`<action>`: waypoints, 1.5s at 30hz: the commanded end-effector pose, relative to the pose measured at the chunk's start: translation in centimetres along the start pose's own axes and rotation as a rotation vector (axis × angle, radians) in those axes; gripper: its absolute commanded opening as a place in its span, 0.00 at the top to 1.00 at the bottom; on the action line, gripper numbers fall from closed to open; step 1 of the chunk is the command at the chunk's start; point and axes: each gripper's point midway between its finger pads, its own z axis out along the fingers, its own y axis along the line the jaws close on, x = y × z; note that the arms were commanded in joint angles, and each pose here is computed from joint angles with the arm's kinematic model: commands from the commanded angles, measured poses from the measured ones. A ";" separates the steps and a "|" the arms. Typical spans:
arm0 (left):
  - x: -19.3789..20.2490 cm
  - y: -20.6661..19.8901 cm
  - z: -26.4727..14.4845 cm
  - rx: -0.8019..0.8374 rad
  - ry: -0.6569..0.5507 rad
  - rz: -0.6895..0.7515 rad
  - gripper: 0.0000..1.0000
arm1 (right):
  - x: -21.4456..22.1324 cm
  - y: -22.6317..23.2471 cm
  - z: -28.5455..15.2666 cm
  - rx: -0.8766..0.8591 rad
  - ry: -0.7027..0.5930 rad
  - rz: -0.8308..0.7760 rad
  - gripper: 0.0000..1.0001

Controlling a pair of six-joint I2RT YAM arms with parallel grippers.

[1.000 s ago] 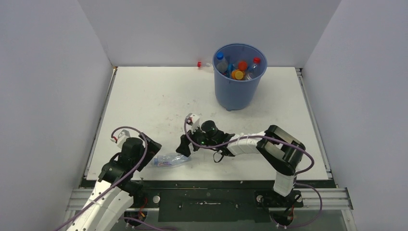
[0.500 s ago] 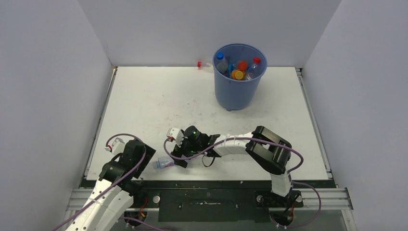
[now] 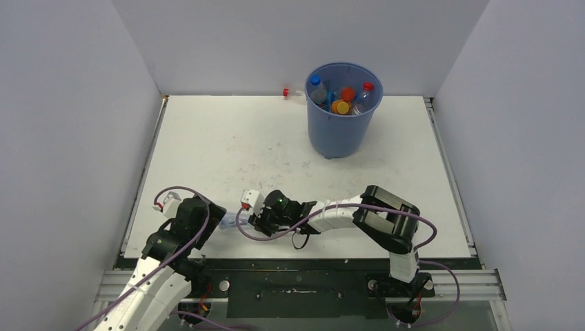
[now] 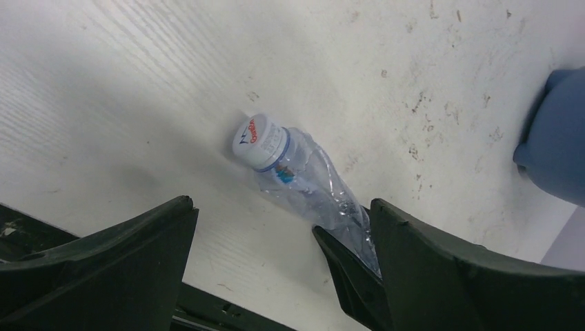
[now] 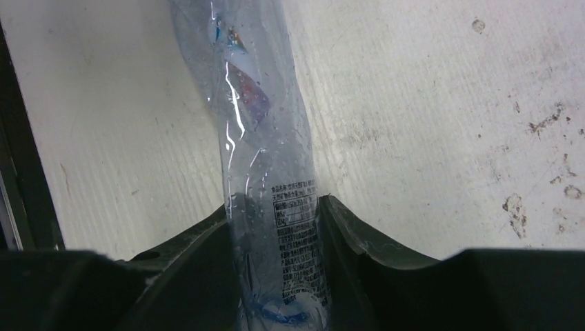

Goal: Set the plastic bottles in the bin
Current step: Pick up the plastic bottle from the corner of the board, then place the plastic bottle in the trash bin.

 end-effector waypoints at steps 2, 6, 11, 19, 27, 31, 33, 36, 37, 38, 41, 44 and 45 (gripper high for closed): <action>-0.9 -4.5 -1.1 0.186 -0.016 0.016 0.04 | -1.4 -1.0 -2.0 0.054 -0.086 0.057 0.80; -2.7 -7.9 -3.1 0.351 -0.079 0.031 0.04 | -2.8 -3.4 -4.8 0.140 -0.182 0.228 0.94; -4.9 -15.6 -9.5 0.835 -0.182 0.022 0.04 | -5.4 -6.0 -11.6 0.174 -0.467 0.543 0.95; -0.3 -22.8 -16.2 1.422 -0.044 0.260 0.04 | -11.2 -4.0 -22.1 0.055 -0.948 0.683 0.95; 5.2 -25.6 -20.7 1.648 -0.053 0.494 0.04 | -13.9 -2.6 -27.5 -0.094 -1.223 0.744 0.95; 7.4 -26.6 -21.4 1.667 -0.065 0.589 0.04 | -14.5 -1.4 -27.8 -0.172 -1.242 0.730 0.95; 7.9 -27.1 -21.1 1.657 -0.071 0.601 0.03 | -14.8 -0.8 -27.8 -0.199 -1.242 0.717 0.95; 8.1 -27.8 -20.7 1.645 -0.075 0.605 0.08 | -15.2 0.0 -27.7 -0.225 -1.226 0.686 0.95; 8.0 -28.0 -20.6 1.643 -0.082 0.599 0.10 | -15.2 0.2 -27.7 -0.230 -1.217 0.677 0.95; 8.0 -28.2 -20.6 1.642 -0.088 0.594 0.13 | -15.1 0.4 -27.6 -0.229 -1.209 0.670 0.95; 8.0 -28.5 -20.4 1.639 -0.094 0.597 0.23 | -15.2 0.8 -27.6 -0.231 -1.195 0.641 0.95; 8.4 -28.6 -20.7 1.664 -0.083 0.607 0.45 | -15.4 1.5 -27.2 -0.243 -1.156 0.599 0.95; 8.4 -28.6 -20.9 1.674 -0.080 0.607 0.54 | -15.4 1.8 -26.9 -0.249 -1.127 0.576 0.95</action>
